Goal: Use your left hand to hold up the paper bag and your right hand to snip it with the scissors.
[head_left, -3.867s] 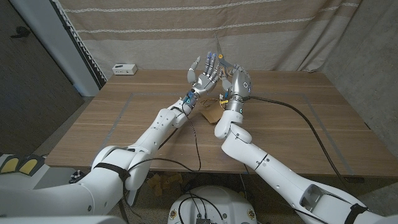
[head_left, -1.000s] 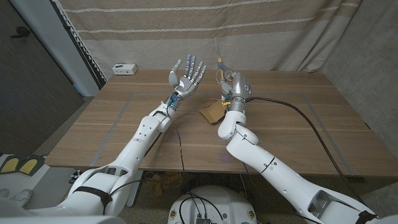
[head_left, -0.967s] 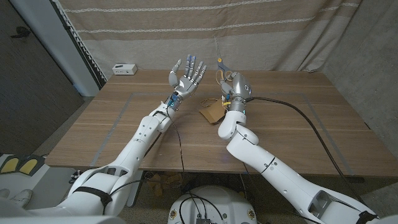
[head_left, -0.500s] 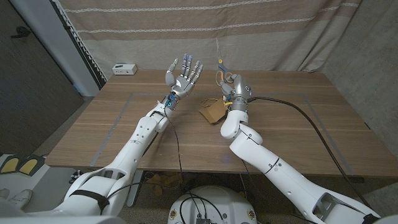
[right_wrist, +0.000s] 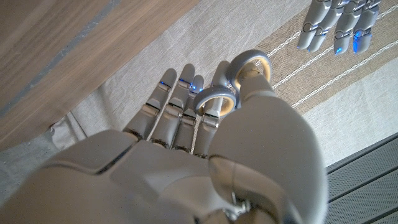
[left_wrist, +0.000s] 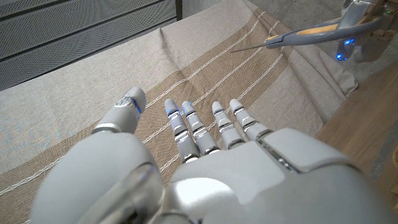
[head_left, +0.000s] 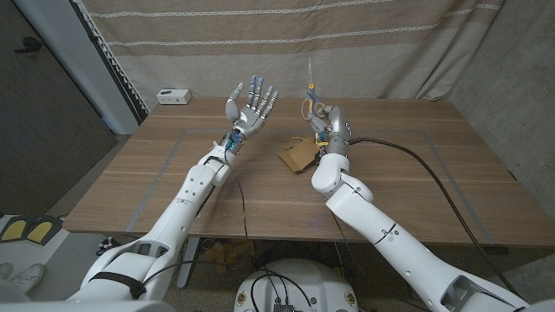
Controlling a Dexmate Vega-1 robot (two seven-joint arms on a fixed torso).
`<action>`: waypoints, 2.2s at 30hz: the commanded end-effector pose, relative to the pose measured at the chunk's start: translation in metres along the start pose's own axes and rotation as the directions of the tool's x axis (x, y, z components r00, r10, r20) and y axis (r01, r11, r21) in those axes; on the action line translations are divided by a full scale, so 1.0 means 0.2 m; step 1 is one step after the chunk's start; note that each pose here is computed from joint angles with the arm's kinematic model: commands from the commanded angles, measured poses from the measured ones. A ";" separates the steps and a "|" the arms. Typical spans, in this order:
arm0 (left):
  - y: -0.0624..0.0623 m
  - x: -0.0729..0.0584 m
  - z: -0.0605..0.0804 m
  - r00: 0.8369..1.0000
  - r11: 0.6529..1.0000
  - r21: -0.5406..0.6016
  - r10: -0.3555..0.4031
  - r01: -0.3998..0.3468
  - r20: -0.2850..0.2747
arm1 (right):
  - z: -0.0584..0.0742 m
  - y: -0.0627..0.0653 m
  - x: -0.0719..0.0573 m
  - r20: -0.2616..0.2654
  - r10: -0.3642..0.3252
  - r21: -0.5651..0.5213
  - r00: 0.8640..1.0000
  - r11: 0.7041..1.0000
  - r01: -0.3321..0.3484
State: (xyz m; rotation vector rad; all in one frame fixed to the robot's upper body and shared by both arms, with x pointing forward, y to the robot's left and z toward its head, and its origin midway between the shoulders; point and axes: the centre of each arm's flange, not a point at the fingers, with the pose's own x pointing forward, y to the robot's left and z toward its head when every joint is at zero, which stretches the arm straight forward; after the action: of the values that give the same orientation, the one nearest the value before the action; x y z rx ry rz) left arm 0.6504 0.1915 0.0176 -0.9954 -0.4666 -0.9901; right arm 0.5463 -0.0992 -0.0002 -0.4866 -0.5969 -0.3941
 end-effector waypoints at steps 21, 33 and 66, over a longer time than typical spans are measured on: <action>0.03 -0.09 0.08 0.999 0.998 0.036 0.043 -0.044 0.018 | -0.07 0.00 0.01 -0.058 0.139 0.394 0.989 0.913 -0.105; 0.04 -0.08 0.09 0.999 0.998 0.034 0.042 -0.043 0.018 | -0.08 0.00 0.03 -0.052 0.175 0.462 0.983 0.877 -0.132; 0.05 -0.04 0.10 0.999 0.998 0.043 0.039 -0.039 -0.006 | -0.11 0.02 0.14 0.080 0.367 0.719 0.927 0.622 -0.309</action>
State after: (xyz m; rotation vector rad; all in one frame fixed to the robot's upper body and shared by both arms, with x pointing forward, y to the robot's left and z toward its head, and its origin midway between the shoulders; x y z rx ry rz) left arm 0.6554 0.2183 0.0137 -0.9666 -0.4613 -0.9335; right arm 0.5730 -0.1097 -0.0011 0.0799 -0.5268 0.1081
